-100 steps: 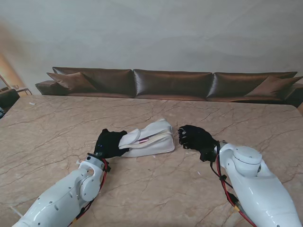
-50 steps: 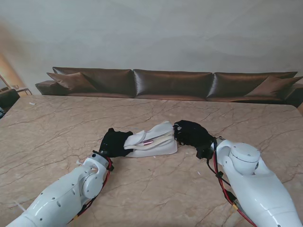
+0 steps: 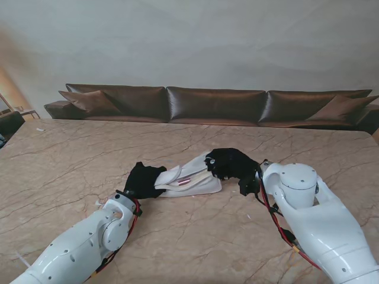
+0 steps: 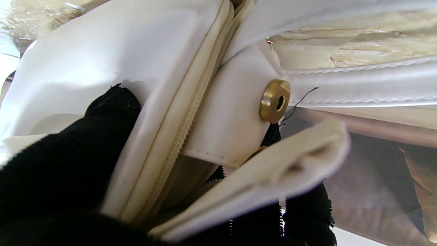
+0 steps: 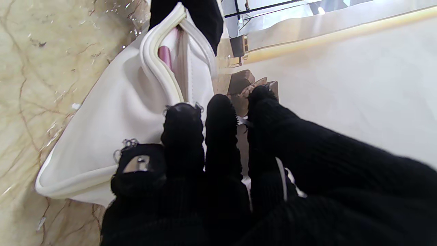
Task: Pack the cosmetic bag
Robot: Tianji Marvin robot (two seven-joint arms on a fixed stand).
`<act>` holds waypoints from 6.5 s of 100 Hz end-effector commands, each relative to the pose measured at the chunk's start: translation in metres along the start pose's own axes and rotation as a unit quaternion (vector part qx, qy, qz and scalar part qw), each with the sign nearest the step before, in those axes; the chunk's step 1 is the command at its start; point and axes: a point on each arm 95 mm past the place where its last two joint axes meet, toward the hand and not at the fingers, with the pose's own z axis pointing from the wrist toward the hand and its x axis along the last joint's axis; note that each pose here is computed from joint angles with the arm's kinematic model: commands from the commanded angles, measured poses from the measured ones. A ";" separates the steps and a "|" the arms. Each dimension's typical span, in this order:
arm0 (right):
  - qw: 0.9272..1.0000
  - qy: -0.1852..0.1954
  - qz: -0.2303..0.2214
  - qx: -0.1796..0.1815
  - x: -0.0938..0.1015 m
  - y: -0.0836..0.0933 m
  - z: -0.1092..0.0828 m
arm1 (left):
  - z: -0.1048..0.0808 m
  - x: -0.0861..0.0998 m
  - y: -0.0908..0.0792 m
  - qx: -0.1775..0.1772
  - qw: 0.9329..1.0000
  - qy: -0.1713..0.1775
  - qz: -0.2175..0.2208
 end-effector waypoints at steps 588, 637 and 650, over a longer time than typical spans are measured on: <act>0.929 0.020 -0.312 0.198 0.045 -0.069 0.063 | -0.022 0.045 0.046 0.010 0.981 0.046 -0.187; 0.918 0.011 -0.389 0.075 0.071 -0.037 0.001 | -0.027 0.025 0.044 0.020 0.983 0.019 -0.184; 0.913 -0.009 -0.404 0.059 0.070 -0.029 -0.014 | -0.027 0.022 0.041 0.028 0.983 0.013 -0.181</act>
